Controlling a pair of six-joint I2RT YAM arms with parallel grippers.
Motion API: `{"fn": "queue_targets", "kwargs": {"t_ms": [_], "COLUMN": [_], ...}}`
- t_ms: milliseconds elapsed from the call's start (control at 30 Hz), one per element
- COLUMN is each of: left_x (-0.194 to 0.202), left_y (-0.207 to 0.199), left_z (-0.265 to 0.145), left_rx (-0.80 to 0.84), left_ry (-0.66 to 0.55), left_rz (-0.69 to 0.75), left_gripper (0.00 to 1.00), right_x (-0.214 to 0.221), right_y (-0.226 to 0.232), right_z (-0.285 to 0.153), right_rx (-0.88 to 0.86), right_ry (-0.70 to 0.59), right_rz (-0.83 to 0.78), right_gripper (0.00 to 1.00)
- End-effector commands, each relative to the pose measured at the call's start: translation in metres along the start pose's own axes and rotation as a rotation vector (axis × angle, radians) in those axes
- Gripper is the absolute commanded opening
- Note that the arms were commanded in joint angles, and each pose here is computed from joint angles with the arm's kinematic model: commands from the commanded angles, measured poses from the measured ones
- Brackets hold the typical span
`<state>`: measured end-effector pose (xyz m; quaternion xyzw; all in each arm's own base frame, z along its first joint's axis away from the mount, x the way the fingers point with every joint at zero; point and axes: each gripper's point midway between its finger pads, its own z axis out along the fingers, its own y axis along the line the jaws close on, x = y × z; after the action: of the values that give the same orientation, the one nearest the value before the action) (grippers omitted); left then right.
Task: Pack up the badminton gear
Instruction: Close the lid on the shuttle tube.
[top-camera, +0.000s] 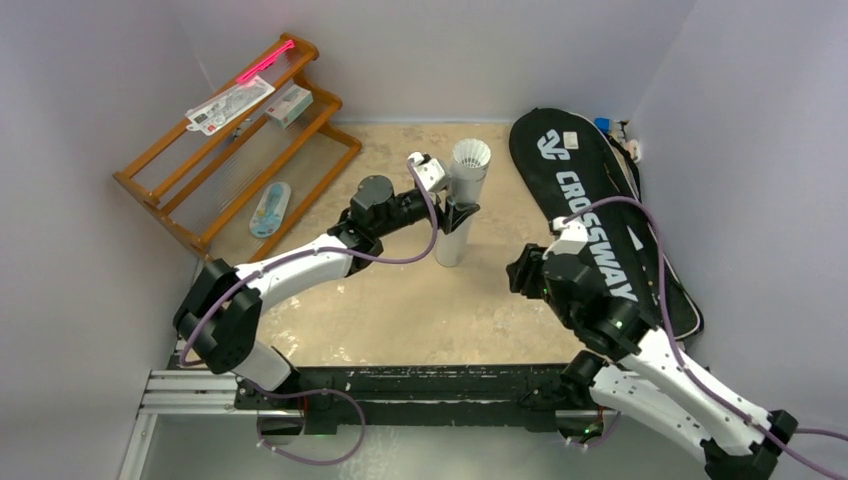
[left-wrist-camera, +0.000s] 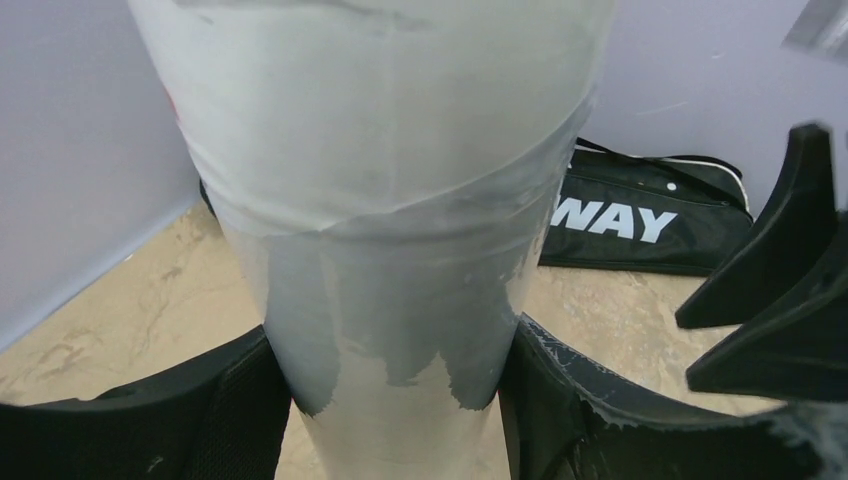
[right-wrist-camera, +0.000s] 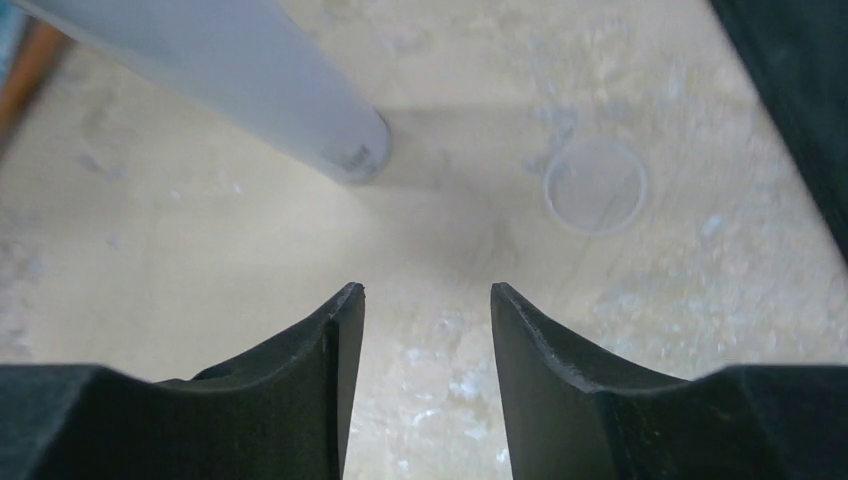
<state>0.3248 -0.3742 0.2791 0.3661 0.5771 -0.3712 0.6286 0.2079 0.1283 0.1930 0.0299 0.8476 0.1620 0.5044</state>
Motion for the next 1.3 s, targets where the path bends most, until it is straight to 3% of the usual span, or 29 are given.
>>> {"fn": "queue_targets", "kwargs": {"t_ms": [0, 233, 533, 833, 1267], "left_x": [-0.047, -0.061, -0.062, -0.055, -0.042], "left_y": [0.004, 0.007, -0.008, -0.018, -0.024], "left_z": [-0.017, -0.057, -0.095, -0.106, -0.1], "left_rx": [-0.058, -0.168, -0.174, -0.148, -0.108], "left_ry": [-0.091, -0.081, -0.102, -0.076, -0.054], "left_rz": [0.065, -0.011, -0.042, -0.048, -0.085], "left_gripper": [0.53, 0.49, 0.48, 0.47, 0.46], "right_x": [0.033, 0.045, 0.045, 0.054, 0.084], "right_y": [-0.003, -0.009, -0.029, -0.057, -0.08], "right_z": [0.011, 0.04, 0.092, 0.133, 0.152], "right_rx": [0.047, 0.155, 0.177, 0.283, 0.347], "right_ry": [0.118, 0.237, 0.335, 0.355, 0.456], "right_rz": [0.056, -0.06, 0.005, -0.009, 0.014], "right_gripper": [0.51, 0.43, 0.45, 0.38, 0.36]}}
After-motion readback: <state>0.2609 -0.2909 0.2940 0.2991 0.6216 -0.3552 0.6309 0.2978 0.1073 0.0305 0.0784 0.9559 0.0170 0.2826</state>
